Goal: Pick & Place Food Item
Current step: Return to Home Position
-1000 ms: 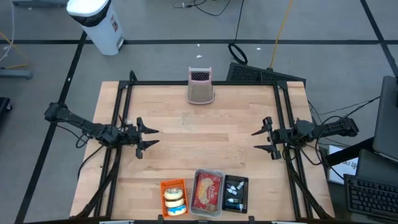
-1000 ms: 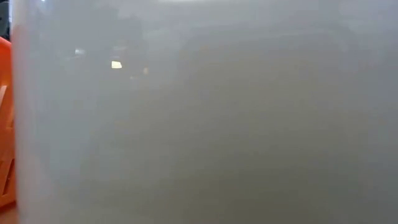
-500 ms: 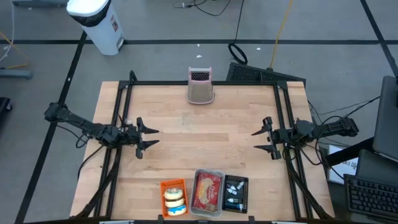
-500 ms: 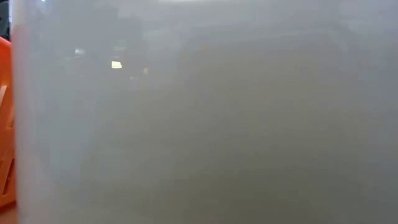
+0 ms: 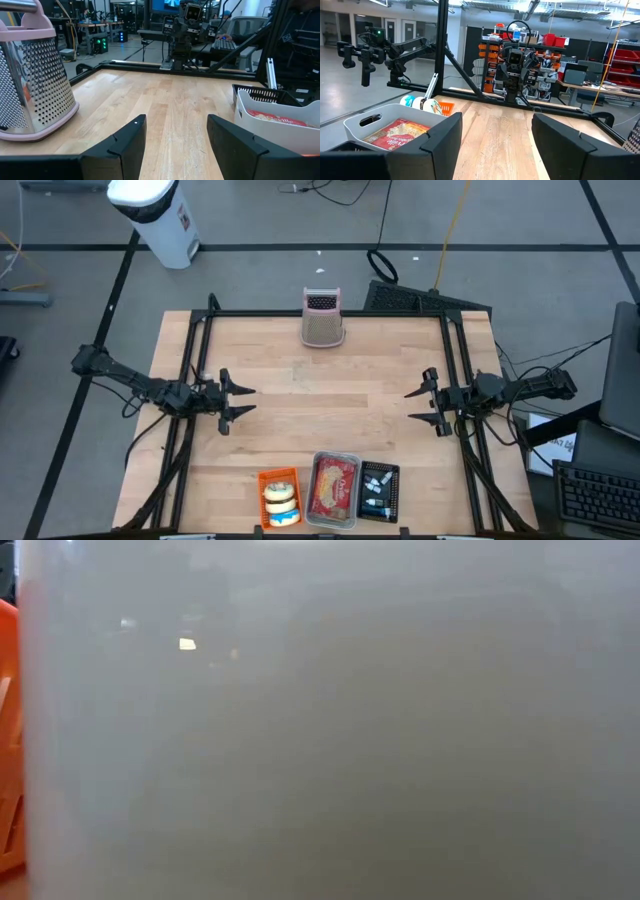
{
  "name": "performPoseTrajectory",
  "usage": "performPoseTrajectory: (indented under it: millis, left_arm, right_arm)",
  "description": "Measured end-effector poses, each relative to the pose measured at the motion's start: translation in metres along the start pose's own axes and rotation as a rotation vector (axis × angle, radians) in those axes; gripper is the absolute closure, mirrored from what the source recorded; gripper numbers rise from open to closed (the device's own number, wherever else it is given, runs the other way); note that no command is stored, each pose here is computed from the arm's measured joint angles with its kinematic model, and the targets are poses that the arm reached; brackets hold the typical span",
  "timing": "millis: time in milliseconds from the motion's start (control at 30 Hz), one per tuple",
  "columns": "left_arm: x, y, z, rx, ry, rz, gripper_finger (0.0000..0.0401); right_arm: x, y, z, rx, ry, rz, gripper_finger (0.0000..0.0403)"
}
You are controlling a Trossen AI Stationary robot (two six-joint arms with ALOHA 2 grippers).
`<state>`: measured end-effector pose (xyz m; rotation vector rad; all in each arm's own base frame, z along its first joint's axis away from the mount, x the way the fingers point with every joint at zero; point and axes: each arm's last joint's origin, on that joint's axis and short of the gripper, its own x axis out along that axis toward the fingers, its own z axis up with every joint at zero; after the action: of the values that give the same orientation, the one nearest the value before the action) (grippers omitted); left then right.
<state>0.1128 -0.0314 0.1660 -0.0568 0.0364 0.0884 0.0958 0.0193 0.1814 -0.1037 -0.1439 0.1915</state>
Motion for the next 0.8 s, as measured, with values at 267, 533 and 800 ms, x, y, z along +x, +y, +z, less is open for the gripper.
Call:
performPoseTrajectory:
  millis: [267, 533, 800]
  left_arm:
    - [0.0, 0.0, 0.0, 0.0, 0.0, 0.0, 0.0189]
    - [0.0, 0.0, 0.0, 0.0, 0.0, 0.0, 0.0189]
    - [0.0, 0.0, 0.0, 0.0, 0.0, 0.0, 0.0189]
  right_arm:
    - [0.0, 0.0, 0.0, 0.0, 0.0, 0.0, 0.0172]
    - [0.0, 0.0, 0.0, 0.0, 0.0, 0.0, 0.017]
    - [0.0, 0.0, 0.0, 0.0, 0.0, 0.0, 0.017]
